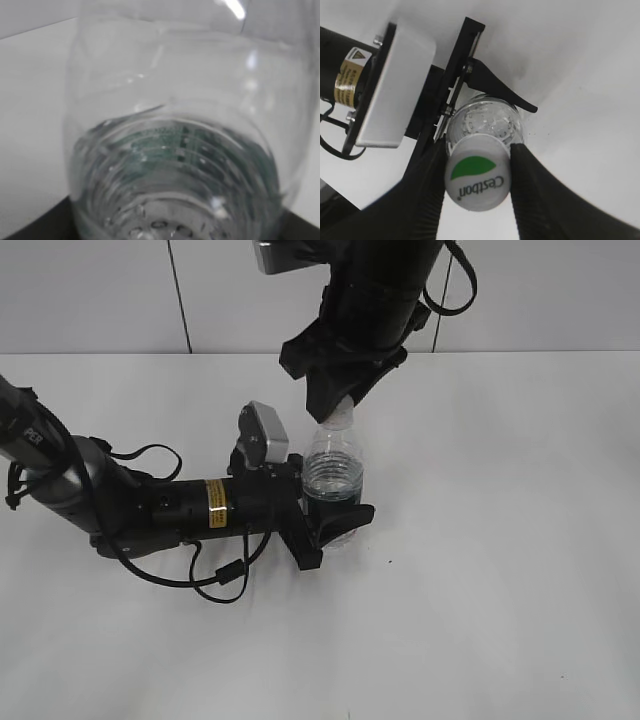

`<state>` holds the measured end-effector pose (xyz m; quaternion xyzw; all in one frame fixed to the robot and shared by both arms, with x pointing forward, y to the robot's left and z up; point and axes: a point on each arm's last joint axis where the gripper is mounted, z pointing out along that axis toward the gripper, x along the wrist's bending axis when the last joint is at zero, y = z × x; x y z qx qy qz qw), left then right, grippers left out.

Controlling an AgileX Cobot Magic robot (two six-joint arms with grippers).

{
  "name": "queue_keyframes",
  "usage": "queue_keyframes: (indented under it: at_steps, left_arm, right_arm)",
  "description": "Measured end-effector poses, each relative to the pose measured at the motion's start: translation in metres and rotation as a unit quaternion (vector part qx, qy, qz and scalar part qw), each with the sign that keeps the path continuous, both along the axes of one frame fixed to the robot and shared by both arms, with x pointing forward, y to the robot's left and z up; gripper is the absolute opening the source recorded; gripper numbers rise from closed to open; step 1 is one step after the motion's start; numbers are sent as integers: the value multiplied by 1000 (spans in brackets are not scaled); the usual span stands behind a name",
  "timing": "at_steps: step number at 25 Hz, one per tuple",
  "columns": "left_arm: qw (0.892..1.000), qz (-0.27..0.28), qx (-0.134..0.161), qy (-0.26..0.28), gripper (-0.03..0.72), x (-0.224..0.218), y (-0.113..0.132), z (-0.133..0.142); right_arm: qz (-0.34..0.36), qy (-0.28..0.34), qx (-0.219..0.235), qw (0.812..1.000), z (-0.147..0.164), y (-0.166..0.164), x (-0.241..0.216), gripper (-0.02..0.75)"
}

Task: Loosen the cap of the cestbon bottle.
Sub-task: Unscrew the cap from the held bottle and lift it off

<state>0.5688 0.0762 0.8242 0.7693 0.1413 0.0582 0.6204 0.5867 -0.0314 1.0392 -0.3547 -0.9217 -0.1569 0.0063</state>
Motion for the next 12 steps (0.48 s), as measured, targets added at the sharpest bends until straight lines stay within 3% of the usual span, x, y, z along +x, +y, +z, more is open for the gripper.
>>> queue_keyframes:
  at_steps: [12]
  left_arm:
    - [1000,-2,1,-1,406,0,0,0]
  right_arm:
    - [210,-64,-20,975,0,0,0,302]
